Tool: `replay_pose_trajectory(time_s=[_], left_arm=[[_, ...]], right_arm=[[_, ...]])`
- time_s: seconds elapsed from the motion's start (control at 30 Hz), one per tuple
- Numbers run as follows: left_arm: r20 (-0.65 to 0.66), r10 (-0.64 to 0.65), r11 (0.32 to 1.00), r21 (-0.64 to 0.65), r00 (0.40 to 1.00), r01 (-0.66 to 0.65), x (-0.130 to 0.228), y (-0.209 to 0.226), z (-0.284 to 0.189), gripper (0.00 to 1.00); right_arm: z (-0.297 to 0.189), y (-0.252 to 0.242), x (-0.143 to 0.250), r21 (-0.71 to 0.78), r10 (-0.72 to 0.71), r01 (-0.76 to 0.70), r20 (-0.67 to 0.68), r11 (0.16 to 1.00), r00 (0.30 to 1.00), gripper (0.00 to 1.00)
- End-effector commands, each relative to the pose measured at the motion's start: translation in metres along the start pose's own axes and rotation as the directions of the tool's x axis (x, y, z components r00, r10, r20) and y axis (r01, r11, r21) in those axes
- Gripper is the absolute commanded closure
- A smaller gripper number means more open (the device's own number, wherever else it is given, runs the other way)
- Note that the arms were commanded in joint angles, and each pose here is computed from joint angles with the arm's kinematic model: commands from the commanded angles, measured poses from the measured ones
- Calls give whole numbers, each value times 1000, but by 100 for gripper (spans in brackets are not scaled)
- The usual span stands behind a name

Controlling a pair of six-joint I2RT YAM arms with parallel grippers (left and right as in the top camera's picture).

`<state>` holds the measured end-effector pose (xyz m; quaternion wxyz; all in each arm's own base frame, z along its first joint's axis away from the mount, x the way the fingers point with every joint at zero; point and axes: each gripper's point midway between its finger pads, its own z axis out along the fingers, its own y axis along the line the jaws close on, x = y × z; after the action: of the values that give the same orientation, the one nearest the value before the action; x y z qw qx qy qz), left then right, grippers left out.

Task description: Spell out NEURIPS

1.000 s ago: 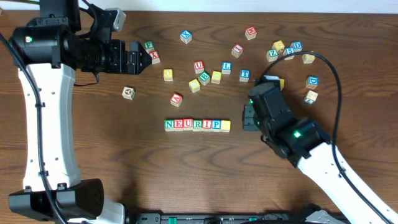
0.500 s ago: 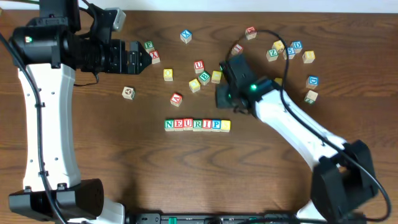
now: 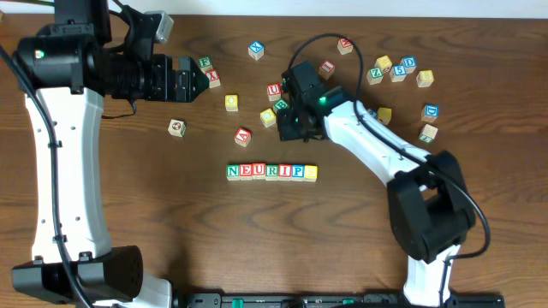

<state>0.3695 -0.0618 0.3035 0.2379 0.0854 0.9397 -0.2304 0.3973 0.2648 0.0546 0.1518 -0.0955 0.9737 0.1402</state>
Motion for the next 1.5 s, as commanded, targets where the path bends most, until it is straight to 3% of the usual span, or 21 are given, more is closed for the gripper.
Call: replay_pose_trajectory(time_s=[0.0,0.47,1.03,1.47], left_arm=[[21,22,1000,5,1000,-22,-3,-4,-7,2],[21,22,1000,5,1000,-22,-3,-4,-7,2],[22,23,1000,5,1000,-23,-3,-4,-7,2],[21,22,1000,5,1000,-22,-3,-4,-7,2]], right_arm=[[0,15,-6,-35,-50,51,21,998,999,99],[-6,31,-20,-85,-71,77,69,993,995,99],[35,66,15,-101,-131,129,-8,986,991,99],[39,70,22,-104,-125,122,-25,987,992,99]])
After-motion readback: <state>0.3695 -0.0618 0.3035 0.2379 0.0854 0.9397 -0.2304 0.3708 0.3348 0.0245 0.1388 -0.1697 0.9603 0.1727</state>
